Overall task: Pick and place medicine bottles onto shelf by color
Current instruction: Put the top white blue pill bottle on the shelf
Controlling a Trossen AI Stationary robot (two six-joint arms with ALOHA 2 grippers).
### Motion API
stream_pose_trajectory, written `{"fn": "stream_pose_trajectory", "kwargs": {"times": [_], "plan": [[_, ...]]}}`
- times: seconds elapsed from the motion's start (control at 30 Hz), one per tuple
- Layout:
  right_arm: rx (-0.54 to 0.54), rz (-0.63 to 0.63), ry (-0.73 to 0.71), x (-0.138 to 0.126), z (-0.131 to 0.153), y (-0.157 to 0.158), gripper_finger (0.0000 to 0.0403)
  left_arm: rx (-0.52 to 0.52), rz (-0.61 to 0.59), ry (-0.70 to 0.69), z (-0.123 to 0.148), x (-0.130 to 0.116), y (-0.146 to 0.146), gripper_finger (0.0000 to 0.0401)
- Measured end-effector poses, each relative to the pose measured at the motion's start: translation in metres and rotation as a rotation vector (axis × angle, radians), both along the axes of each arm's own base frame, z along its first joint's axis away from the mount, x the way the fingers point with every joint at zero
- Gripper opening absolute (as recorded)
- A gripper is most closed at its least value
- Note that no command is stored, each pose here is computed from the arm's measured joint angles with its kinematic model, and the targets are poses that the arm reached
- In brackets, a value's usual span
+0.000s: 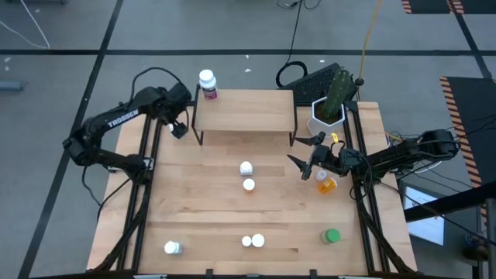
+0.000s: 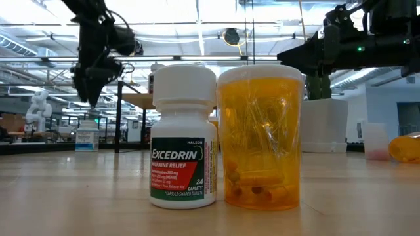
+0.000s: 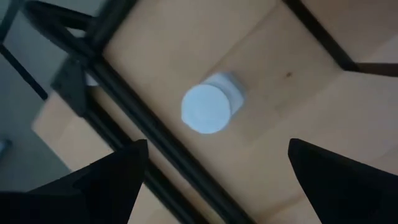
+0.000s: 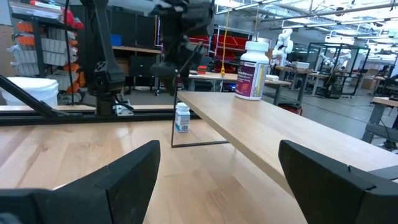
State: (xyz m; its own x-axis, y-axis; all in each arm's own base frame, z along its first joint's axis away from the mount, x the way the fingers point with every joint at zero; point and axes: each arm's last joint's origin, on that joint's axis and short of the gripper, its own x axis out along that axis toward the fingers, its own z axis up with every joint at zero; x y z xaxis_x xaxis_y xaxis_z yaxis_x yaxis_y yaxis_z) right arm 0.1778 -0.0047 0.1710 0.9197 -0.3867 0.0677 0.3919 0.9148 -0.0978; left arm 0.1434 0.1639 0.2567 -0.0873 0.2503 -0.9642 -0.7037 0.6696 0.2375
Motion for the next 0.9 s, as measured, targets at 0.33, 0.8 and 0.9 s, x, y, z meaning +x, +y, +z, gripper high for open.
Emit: {"fn": "stream_pose_trajectory", "kwargs": {"times": [0.33, 0.8, 0.9], "plan": [[-0.006, -0.001, 0.002, 0.0, 0.0, 0.0, 0.0325, 0.03, 0.054, -0.028, -0.036, -0.008, 0.007, 0.039], [0.005, 0.0, -0.003, 0.0, 0.0, 0.0, 0.0325, 0.083, 0.126, -0.074, -0.049, -0.017, 0.018, 0.0389], [0.005, 0.0, -0.003, 0.0, 0.0, 0.0, 0.0325, 0.093, 0.13, -0.082, -0.048, -0.017, 0.019, 0.0371]]}}
